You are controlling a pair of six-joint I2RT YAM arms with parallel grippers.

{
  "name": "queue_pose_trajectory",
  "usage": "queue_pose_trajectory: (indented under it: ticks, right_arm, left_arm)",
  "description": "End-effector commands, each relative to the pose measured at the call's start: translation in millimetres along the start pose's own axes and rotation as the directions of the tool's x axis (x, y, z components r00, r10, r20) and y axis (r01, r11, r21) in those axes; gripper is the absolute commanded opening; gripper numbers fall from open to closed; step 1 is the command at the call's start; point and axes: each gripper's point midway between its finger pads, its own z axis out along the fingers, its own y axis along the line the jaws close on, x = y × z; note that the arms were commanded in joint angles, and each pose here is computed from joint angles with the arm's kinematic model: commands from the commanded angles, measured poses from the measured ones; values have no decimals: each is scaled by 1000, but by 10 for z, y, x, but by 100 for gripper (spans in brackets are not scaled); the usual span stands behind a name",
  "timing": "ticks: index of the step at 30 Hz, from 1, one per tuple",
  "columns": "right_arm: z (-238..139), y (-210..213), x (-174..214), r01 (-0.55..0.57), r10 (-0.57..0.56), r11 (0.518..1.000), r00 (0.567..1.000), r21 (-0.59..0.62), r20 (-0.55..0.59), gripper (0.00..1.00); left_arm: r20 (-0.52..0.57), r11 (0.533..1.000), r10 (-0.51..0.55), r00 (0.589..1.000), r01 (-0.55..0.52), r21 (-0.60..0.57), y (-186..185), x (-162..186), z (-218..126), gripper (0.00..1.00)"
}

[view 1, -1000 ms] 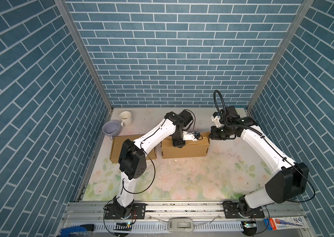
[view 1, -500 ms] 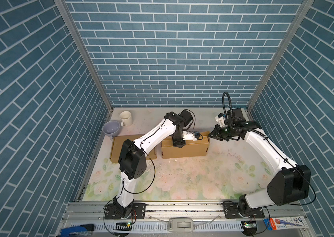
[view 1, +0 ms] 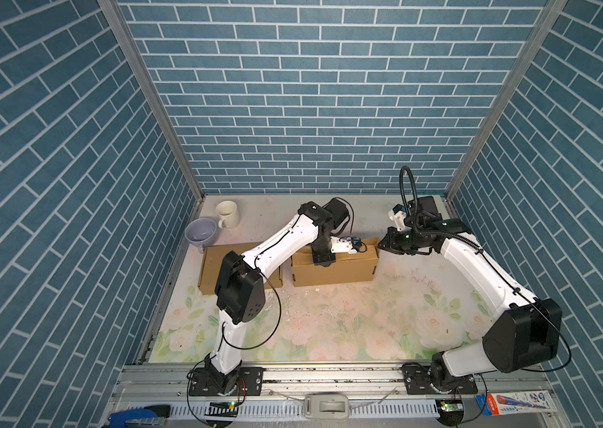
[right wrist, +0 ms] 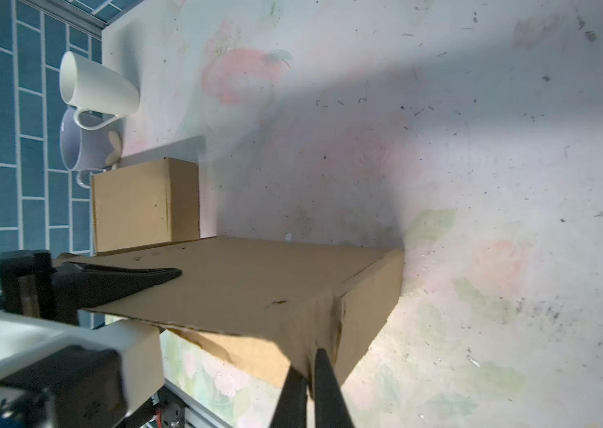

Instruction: Fold the paper box

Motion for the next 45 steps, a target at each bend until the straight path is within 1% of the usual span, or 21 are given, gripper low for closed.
queue_pose_trajectory:
  ticks: [1, 6, 8, 12, 15, 17, 20, 22, 26, 33, 36, 45]
  right_arm:
    - [-11, -76, -30, 20, -20, 997, 1000, 70, -7, 11]
    - [-24, -55, -69, 29, -29, 996, 1000, 79, -4, 17]
    - [-25, -46, -78, 35, -35, 995, 999, 88, -3, 16]
    - [-21, -63, -105, 40, -40, 992, 999, 121, -1, 9]
    - [-6, -43, -112, 36, -36, 992, 999, 122, -2, 1]
    - [-7, 14, -121, 21, -21, 995, 1000, 93, 4, 0]
    - [-51, 191, -165, -11, 11, 1000, 999, -1, 33, 0]
    - [-69, 260, -200, -30, 32, 999, 999, -42, 45, 0]
    - [0, 253, -197, -68, 71, 994, 997, -84, 35, 0]
    - [196, -167, 90, -45, 48, 996, 998, 78, -29, 0]
    - [244, -296, 193, -33, 40, 992, 998, 125, -58, 0]
    - [288, -348, 236, -35, 44, 990, 997, 136, -66, 0]
  left_arm:
    - [-48, 997, 10, 999, -7, 81, -144, 21, 277, 32]
    - [-50, 997, 12, 999, -8, 80, -139, 21, 271, 31]
    - [-52, 997, 12, 999, -7, 82, -140, 24, 275, 31]
    - [-52, 997, 10, 999, -6, 82, -138, 22, 283, 31]
    - [-51, 997, 9, 999, -5, 83, -139, 19, 281, 31]
    - [-52, 996, 9, 999, -5, 84, -143, 19, 286, 31]
    - [-54, 996, 9, 998, -4, 87, -146, 26, 293, 31]
    - [-54, 996, 8, 999, -4, 88, -147, 26, 294, 31]
    - [-55, 996, 9, 998, -4, 87, -152, 32, 288, 31]
    - [-57, 998, 10, 998, -6, 69, -131, 45, 279, 32]
    - [-60, 999, -1, 998, 4, 40, -72, 44, 263, 35]
    - [-53, 999, -25, 998, 23, -48, 106, 0, 152, 50]
